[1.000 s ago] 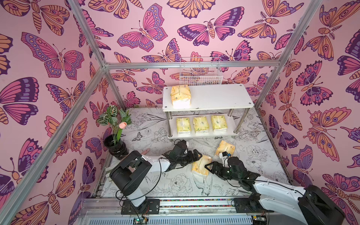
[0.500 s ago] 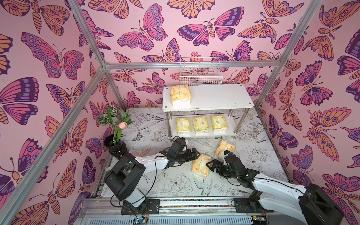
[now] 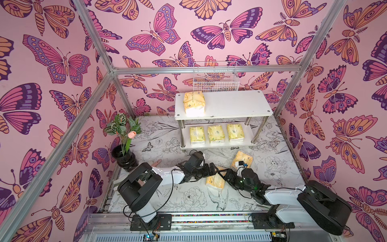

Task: Place the tissue boxes on the shelf by color
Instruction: Pick up the box of tissues from the center of the board.

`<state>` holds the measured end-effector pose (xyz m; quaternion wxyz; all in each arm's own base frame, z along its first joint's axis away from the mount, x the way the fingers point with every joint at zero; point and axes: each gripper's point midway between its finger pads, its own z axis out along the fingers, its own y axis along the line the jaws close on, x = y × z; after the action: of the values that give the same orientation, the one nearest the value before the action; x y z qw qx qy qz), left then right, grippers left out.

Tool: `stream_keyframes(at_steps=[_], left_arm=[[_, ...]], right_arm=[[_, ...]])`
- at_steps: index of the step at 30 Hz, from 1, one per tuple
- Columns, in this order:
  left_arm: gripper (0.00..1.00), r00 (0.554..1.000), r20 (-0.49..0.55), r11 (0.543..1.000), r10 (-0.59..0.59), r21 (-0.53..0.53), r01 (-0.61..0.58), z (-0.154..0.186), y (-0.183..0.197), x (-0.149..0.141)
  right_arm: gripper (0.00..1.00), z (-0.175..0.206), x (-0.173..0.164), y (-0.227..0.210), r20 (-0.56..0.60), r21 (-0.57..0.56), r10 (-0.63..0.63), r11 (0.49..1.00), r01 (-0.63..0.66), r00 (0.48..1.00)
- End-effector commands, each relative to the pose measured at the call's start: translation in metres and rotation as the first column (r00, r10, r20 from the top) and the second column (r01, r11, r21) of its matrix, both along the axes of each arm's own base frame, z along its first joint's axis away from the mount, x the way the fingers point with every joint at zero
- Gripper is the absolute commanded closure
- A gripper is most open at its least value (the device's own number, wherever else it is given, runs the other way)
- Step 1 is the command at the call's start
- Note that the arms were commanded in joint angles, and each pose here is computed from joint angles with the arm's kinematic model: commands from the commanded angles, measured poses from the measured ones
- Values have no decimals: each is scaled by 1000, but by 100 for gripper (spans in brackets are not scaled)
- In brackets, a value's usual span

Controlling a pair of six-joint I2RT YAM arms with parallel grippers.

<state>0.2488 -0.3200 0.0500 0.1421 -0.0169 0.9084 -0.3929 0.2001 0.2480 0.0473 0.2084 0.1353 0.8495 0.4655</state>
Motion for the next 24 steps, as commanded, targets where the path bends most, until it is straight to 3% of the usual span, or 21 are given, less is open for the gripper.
stream_keyframes(at_steps=[1, 8, 11, 19, 21, 24], left_arm=[[0, 999, -47, 1000, 20, 9, -20, -20, 4, -12], [0, 995, -89, 999, 41, -8, -41, -38, 1, -26], [0, 994, -99, 999, 51, -13, -52, -44, 0, -29], [0, 994, -86, 998, 65, -15, -67, -40, 5, -30], [0, 994, -82, 997, 69, -14, -71, -38, 5, -28], [0, 996, -64, 997, 69, -14, -70, -28, 5, -21]], right_arm=[[3, -63, -47, -20, -244, -123, 43, 990, -75, 969], [6, -53, -49, 16, -224, 62, 182, 983, -172, 957], [11, -52, -45, 28, -216, 140, 195, 976, -167, 957], [22, -60, -51, 26, -232, 148, 204, 974, -173, 951], [28, -57, -51, 27, -225, 155, 206, 973, -173, 952], [47, -59, -59, 18, -243, 142, 200, 975, -169, 949]])
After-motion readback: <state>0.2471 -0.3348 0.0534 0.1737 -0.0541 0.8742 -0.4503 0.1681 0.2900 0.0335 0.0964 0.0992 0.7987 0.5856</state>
